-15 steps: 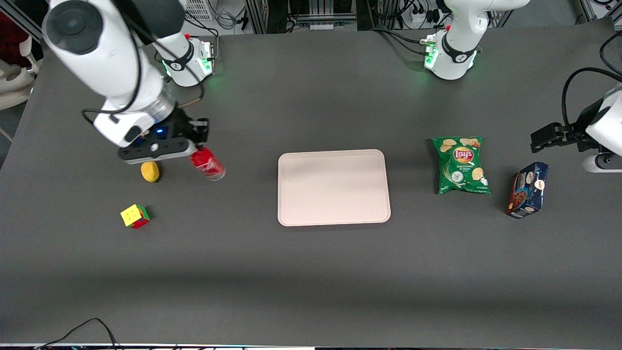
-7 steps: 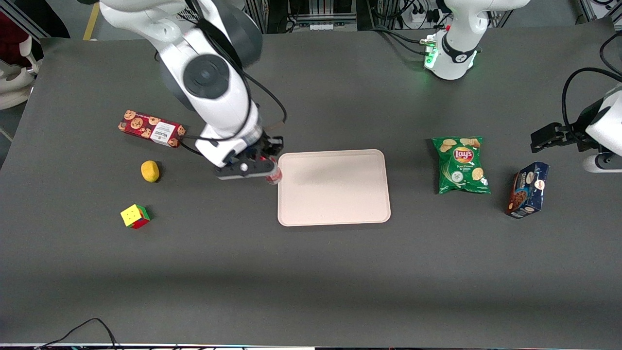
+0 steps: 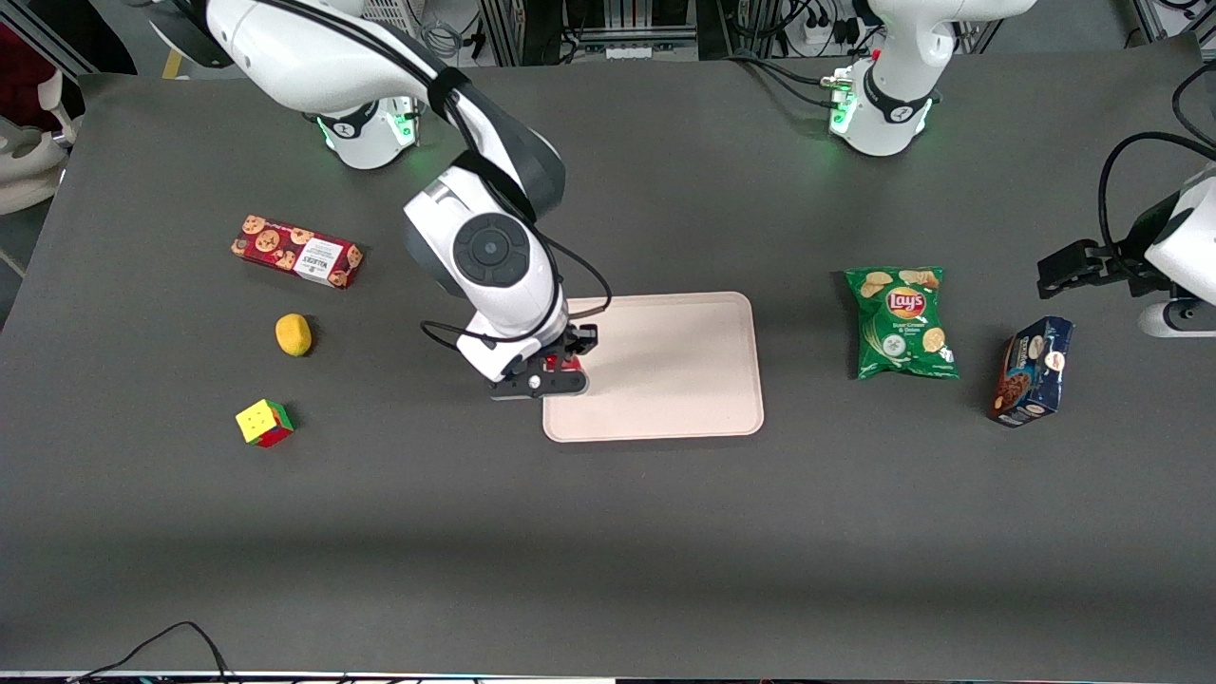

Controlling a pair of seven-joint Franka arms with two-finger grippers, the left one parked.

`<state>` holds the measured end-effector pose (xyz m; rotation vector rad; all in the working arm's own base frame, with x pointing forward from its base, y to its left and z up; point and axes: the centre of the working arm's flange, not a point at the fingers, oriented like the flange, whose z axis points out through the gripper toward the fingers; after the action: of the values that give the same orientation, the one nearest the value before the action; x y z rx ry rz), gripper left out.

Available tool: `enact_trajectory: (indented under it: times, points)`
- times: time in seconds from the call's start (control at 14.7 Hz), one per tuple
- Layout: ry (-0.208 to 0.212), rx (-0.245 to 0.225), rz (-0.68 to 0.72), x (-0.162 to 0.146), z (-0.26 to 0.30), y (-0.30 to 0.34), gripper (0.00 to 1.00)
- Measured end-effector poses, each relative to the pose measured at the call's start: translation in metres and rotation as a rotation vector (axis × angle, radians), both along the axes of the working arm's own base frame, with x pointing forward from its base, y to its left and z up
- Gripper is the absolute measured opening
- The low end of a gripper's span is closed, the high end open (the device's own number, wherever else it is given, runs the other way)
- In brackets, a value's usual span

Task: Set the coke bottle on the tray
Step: 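Carry the held bottle over the white tray with the right gripper, then lower the bottle onto the tray and open the right gripper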

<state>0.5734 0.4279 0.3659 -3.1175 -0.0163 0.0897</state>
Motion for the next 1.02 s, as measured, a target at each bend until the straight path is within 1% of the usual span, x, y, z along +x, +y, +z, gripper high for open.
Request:
enact_trajectory:
  times: [0.27, 0.75, 1.02]
  points:
    - [0.013, -0.013, -0.010, -0.001, -0.019, 0.000, 0.31]
    - [0.025, -0.022, -0.011, -0.003, -0.028, 0.000, 0.31]
    - [0.021, -0.022, -0.012, -0.002, -0.035, 0.001, 0.32]
